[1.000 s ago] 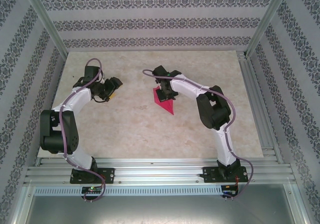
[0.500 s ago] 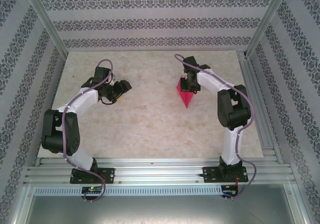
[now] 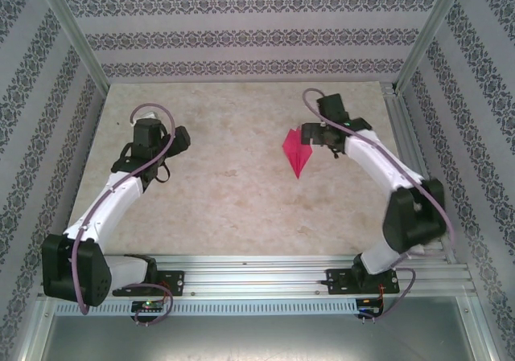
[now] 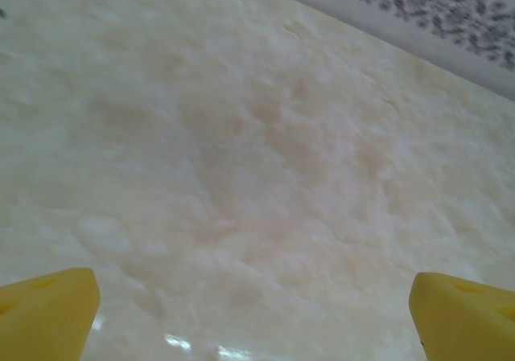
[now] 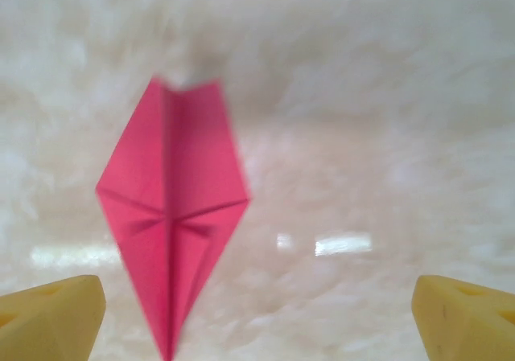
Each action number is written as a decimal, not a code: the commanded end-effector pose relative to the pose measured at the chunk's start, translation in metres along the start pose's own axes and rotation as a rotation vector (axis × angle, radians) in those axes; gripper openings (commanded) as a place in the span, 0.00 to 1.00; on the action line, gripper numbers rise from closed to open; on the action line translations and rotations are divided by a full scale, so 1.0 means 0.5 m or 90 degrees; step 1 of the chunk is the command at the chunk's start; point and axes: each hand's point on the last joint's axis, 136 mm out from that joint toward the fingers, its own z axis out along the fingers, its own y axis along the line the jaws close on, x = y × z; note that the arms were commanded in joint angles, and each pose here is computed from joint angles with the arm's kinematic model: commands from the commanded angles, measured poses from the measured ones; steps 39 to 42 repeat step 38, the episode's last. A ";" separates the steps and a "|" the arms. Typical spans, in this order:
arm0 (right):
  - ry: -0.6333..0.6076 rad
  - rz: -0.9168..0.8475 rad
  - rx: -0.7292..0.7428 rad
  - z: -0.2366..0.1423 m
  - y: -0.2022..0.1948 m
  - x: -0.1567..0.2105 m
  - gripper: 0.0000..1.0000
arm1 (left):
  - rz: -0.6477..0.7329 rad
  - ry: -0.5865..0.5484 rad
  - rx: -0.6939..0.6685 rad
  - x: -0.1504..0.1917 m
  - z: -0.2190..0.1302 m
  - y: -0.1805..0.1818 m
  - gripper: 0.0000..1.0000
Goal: Fold a paper plane with a square sheet of paper (pick it up from the middle)
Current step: Move the paper plane to the center of the table, then reset both arms
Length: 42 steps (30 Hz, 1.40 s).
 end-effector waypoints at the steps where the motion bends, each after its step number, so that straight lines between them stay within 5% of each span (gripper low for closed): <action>1: -0.165 0.057 0.164 -0.019 -0.158 -0.024 0.98 | 0.086 -0.135 -0.197 -0.043 0.001 0.124 1.00; 5: -0.292 0.076 0.231 -0.005 -0.233 0.030 0.98 | 0.159 -0.178 -0.210 0.013 0.041 0.161 1.00; 10: -0.395 0.089 0.150 0.030 -0.239 0.046 0.98 | 0.263 -0.200 -0.060 0.055 0.097 0.089 1.00; 15: -0.411 0.038 0.073 0.056 -0.204 0.047 0.98 | 0.283 -0.221 0.015 0.090 0.130 0.064 1.00; 17: -0.500 0.028 0.039 0.043 -0.189 0.074 0.98 | 0.281 -0.246 0.027 0.094 0.124 0.066 1.00; 22: -0.437 0.042 0.084 0.068 -0.206 0.070 0.98 | 0.241 -0.219 -0.019 0.082 0.141 0.099 1.00; 42: -0.445 0.067 0.119 0.060 -0.226 0.072 0.98 | 0.272 -0.189 0.053 0.095 0.150 0.066 1.00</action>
